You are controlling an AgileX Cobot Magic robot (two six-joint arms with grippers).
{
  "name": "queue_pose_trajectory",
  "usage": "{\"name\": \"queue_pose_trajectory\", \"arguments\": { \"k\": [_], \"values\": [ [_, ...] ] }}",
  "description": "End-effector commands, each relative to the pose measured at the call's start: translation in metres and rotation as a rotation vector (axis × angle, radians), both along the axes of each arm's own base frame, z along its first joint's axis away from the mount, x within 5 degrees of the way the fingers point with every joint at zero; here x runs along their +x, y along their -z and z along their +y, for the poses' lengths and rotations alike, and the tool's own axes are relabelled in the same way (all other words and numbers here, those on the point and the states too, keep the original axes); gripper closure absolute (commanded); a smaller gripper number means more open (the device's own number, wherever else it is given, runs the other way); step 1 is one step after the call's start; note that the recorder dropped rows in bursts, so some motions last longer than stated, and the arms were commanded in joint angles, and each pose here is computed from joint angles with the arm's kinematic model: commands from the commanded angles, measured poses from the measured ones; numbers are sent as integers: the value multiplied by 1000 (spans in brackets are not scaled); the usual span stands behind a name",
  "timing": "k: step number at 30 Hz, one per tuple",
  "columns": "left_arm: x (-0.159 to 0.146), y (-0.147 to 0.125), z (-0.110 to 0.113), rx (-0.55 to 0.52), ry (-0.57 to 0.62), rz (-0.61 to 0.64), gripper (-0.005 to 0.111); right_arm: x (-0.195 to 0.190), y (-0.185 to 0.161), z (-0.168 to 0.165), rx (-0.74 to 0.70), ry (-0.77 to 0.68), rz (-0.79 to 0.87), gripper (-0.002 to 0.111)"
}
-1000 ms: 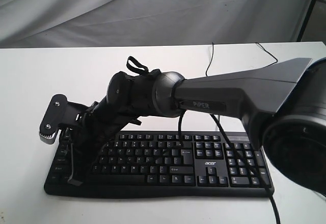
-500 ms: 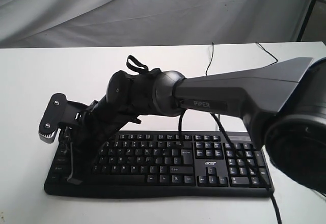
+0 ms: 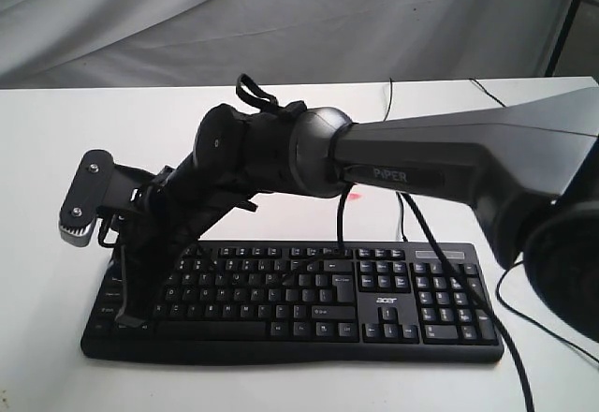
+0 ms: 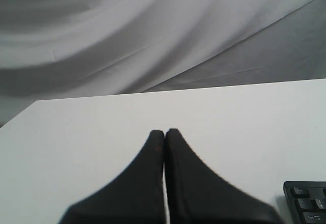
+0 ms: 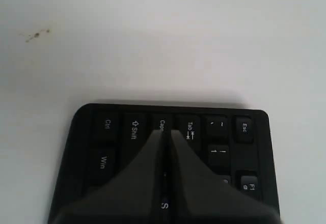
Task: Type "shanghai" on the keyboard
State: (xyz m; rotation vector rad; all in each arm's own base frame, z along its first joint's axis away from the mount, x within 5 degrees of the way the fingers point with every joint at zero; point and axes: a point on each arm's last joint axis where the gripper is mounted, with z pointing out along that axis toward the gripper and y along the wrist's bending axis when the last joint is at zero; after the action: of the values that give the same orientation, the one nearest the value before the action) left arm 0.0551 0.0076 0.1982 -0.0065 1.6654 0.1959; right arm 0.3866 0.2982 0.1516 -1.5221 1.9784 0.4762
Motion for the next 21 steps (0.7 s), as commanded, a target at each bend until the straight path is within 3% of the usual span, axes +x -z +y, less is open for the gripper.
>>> {"name": "queue_pose_trajectory", "arguments": {
  "k": [1, 13, 21],
  "values": [
    [1, 1, 0, -3, 4, 2, 106, 1, -4, -3, -1, -6, 1, 108],
    [1, 1, 0, -3, 4, 2, 106, 1, 16, -27, -63, 11, 64, 108],
    [1, 1, 0, -3, 4, 2, 106, -9, 12, -50, -84, 41, 60, 108]
  ]
}}
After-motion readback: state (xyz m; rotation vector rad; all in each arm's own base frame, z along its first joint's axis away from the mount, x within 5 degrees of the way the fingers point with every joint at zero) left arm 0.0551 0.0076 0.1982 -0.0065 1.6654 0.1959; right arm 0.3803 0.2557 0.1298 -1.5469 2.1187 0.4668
